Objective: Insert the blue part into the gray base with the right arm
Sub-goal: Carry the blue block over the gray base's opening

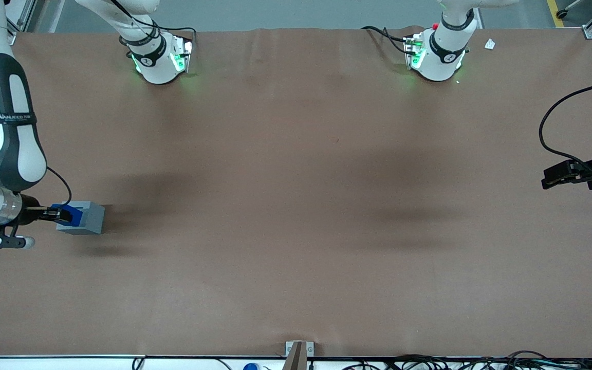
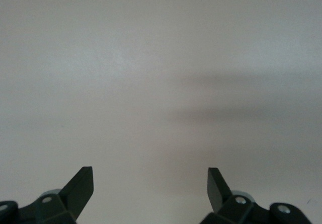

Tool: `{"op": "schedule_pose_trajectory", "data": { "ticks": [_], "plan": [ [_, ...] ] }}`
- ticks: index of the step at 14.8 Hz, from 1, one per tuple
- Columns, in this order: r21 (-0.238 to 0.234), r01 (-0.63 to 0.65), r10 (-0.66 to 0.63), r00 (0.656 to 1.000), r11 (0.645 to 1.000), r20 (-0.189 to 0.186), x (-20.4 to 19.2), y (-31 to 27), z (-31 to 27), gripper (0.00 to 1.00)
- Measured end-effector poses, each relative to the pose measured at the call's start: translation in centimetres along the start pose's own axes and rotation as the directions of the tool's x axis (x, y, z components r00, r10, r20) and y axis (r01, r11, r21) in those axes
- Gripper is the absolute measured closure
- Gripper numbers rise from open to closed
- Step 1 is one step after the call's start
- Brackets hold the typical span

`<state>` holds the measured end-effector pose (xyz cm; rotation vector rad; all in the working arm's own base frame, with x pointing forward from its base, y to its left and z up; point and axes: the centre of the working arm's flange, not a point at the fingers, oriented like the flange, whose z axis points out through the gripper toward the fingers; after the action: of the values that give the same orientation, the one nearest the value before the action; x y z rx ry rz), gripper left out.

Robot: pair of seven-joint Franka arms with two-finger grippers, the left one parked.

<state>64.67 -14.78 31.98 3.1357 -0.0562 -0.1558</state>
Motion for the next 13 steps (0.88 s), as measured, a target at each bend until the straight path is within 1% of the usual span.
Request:
{"op": "schedule_pose_trajectory", "data": {
  "ticks": [3,7,13],
  "plan": [
    [0.000,0.017,-0.017,1.000,1.000,0.001,-0.1,0.4,0.0,0.49],
    [0.002,0.008,-0.008,1.000,1.000,0.004,-0.3,1.5,0.2,0.49],
    [0.005,0.005,-0.005,1.000,1.000,0.017,-0.3,1.8,1.2,0.49]
  ]
}}
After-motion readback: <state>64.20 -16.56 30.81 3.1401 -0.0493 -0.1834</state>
